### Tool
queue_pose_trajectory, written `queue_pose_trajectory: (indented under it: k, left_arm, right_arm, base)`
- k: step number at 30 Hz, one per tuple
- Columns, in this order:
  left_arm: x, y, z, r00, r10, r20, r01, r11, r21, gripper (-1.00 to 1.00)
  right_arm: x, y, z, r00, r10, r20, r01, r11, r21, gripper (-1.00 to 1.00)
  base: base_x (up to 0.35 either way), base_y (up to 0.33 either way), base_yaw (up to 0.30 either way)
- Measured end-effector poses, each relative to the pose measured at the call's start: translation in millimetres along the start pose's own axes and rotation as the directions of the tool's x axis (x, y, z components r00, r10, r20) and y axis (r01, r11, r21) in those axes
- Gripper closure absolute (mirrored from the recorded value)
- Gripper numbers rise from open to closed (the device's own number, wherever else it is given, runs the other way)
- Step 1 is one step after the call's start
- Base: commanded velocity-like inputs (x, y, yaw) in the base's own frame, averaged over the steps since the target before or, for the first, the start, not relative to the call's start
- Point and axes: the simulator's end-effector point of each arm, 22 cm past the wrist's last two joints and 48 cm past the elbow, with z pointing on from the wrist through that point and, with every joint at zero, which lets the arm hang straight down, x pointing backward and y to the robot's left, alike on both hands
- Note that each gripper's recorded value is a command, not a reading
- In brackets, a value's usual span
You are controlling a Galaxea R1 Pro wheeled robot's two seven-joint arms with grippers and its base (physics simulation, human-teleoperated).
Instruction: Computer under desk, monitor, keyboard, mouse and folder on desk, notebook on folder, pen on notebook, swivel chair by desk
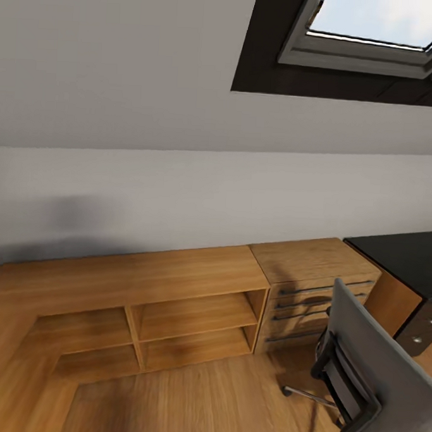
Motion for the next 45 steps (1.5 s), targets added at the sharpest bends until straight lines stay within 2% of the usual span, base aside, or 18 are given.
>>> queue_pose_trajectory:
  k: [9, 45]
  left_arm:
    - [0.2, 0.2, 0.0, 1.000, 0.000, -0.001, 0.000, 1.000, -0.001, -1.00]
    - [0.1, 0.0, 0.0, 1.000, 0.000, -0.001, 0.000, 1.000, 0.000, -1.00]
  right_arm:
    - [0.6, 0.0, -0.1, 1.000, -0.001, -0.002, 0.001, 1.000, 0.000, -1.00]
    - [1.3, -0.1, 0.0, 1.000, -0.002, -0.005, 0.002, 1.000, 0.000, -1.00]
  base:
    - [0.000, 0.093, -0.291]
    - [0.000, 0.003, -0.293]
